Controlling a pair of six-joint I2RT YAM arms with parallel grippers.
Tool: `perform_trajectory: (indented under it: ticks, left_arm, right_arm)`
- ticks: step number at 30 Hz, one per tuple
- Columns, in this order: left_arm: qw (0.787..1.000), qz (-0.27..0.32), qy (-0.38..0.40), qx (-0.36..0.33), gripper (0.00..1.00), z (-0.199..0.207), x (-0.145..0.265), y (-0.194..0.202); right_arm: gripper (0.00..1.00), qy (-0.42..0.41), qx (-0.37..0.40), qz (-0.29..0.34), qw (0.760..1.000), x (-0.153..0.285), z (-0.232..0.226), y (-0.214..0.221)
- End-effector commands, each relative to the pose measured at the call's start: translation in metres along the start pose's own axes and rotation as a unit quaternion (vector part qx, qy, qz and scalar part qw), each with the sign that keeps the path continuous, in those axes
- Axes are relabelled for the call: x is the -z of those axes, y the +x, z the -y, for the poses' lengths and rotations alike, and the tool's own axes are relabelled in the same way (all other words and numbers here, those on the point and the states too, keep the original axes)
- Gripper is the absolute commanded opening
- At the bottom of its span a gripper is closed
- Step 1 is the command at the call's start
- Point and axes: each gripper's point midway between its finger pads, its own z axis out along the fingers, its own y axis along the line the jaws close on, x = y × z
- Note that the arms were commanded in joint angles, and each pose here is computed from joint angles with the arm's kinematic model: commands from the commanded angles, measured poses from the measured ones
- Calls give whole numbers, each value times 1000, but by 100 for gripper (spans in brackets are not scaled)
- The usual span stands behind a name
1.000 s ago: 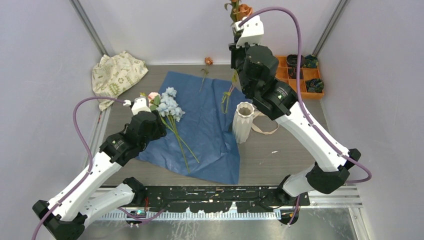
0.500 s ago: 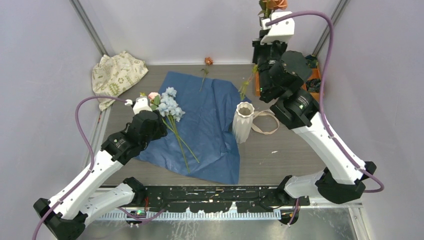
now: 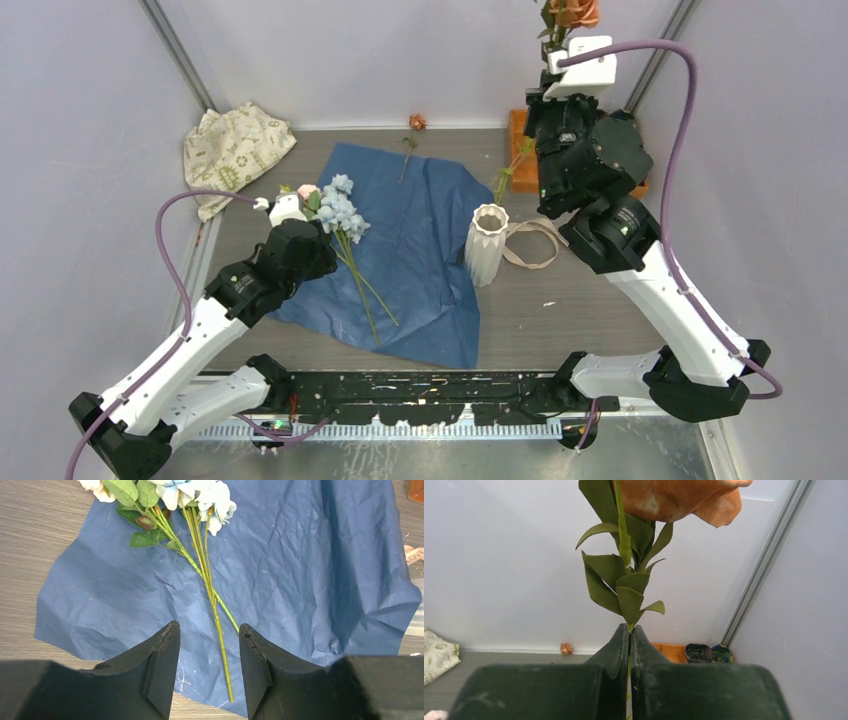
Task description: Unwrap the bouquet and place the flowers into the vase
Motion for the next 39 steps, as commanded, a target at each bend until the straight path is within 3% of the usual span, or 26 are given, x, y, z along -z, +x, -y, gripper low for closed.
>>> perform_trajectory:
  ticks: [1, 26, 39]
  left_arm:
    - [999, 27, 26, 27, 48, 17, 5, -24]
    - [999, 34, 19, 26, 48, 9, 6, -21]
    - [999, 22, 26, 23, 48, 16, 0, -16]
  right_arm:
    - [1, 2, 4, -2, 1000, -2, -6, 11]
    - [1, -38, -7, -100, 994, 16, -48, 134]
    - [1, -101, -83, -121, 984, 53, -53, 156]
